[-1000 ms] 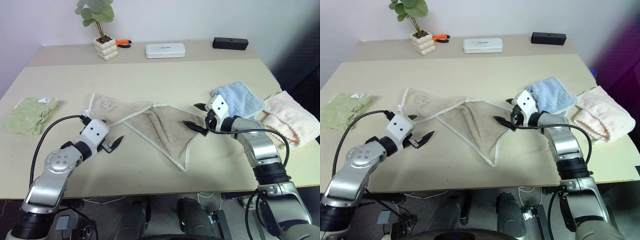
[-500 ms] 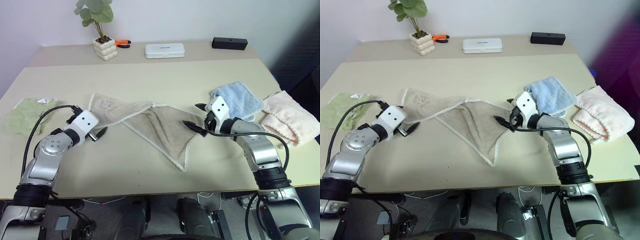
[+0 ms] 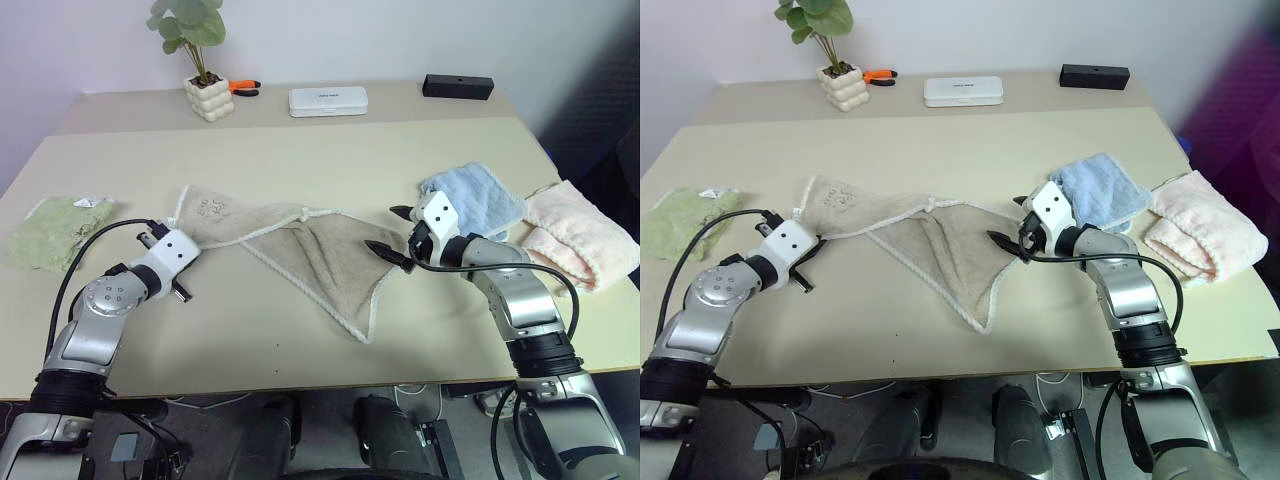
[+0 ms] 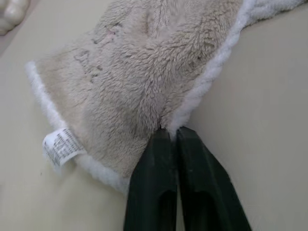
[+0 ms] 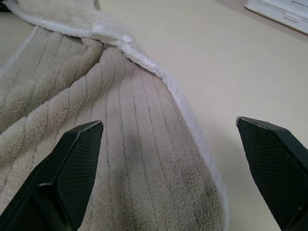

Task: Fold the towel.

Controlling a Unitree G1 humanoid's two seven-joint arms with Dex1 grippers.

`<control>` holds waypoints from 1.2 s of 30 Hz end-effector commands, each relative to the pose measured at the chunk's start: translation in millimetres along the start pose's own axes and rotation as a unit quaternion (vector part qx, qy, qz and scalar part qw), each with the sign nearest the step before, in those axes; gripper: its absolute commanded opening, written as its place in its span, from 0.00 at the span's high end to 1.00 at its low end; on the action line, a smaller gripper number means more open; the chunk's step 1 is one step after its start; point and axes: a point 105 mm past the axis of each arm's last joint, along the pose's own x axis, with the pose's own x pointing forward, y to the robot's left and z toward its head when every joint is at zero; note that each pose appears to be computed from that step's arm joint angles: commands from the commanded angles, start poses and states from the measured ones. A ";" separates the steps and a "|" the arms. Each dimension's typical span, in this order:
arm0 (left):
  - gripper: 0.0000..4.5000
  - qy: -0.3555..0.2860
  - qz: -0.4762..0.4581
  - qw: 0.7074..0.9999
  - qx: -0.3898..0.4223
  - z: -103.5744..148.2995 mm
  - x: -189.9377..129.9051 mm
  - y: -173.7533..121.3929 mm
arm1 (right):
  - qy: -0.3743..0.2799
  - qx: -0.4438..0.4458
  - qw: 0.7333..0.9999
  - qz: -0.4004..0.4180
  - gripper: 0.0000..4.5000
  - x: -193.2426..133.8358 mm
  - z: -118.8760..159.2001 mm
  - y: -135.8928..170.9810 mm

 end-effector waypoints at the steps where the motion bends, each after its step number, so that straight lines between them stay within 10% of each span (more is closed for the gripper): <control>1: 0.99 -0.057 0.048 0.997 -0.026 28.0 -17.3 20.1 | -0.005 -0.045 0.999 -0.011 0.00 -4.8 16.3 -13.8; 17: 0.99 -0.059 0.040 0.997 -0.039 39.2 -43.2 5.7 | 0.148 0.022 0.989 0.005 0.00 -2.6 -31.9 -45.3; 21: 1.00 -0.061 0.038 0.997 -0.040 40.3 -41.9 2.5 | 0.155 0.017 0.988 0.018 0.29 -1.9 -32.9 -42.6; 27: 1.00 -0.058 0.033 0.997 -0.040 39.0 -41.8 0.8 | 0.152 0.012 0.988 0.026 0.98 -4.6 -27.7 -42.3; 36: 1.00 -0.078 0.081 0.993 -0.025 50.4 -32.6 31.2 | 0.096 -0.051 0.992 -0.069 0.99 0.7 14.8 -82.9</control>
